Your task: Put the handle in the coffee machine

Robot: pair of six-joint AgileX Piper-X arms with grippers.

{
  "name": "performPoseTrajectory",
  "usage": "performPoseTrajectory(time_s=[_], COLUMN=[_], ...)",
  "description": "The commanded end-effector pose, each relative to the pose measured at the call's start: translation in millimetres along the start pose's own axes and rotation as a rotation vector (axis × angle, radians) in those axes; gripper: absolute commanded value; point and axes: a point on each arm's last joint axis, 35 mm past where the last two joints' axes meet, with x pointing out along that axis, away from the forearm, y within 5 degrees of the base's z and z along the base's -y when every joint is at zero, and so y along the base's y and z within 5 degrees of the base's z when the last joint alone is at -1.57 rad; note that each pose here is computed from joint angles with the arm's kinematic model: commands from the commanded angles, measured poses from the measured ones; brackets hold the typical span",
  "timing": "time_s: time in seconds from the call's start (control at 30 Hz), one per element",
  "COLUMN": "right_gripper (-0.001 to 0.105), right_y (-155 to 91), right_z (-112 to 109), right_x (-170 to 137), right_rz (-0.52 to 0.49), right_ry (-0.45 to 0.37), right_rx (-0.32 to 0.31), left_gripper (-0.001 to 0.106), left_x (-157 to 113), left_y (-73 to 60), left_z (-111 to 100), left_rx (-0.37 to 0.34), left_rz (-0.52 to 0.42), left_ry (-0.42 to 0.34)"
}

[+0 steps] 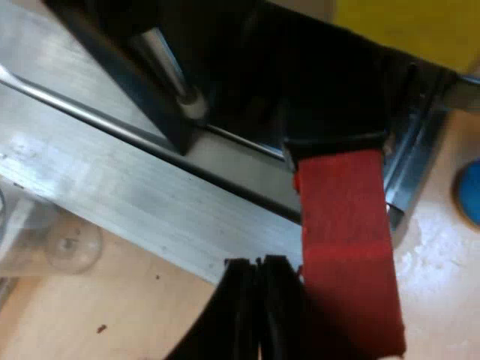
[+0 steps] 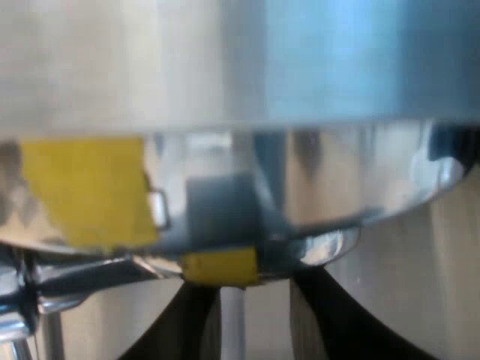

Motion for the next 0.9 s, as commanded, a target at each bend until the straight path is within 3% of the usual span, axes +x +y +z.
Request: performPoseTrajectory(time_s=[0.03,0.17,0.37,0.53,0.9], right_gripper=[0.026,0.026,0.026,0.026,0.026], right_y=[-19,-19,-19,-19,-16], right_z=[57,57,57,57,57], right_x=[5,5,5,5,2], right_rz=[-0.046,-0.046,-0.046,-0.046,-0.03], right_ry=[-0.196,-0.196,-0.196,-0.196,-0.196], right_rx=[0.205,0.205,0.205,0.205,0.203], left_gripper=[0.001,0.001,0.001,0.001,0.001], left_x=[-2,-3,-3,-5,-4], left_y=[-7.2,-13.7,-16.1,-23.7,-16.6], left_z=[0,-2,-2,-4,-1], left_rx=[-0.01,-0.044,-0.064,-0.111,-0.064], left_rz=[-0.053,-0.137,-0.166,-0.254,-0.187], left_ry=[0.008,-0.023,-0.03,-0.05,-0.065])
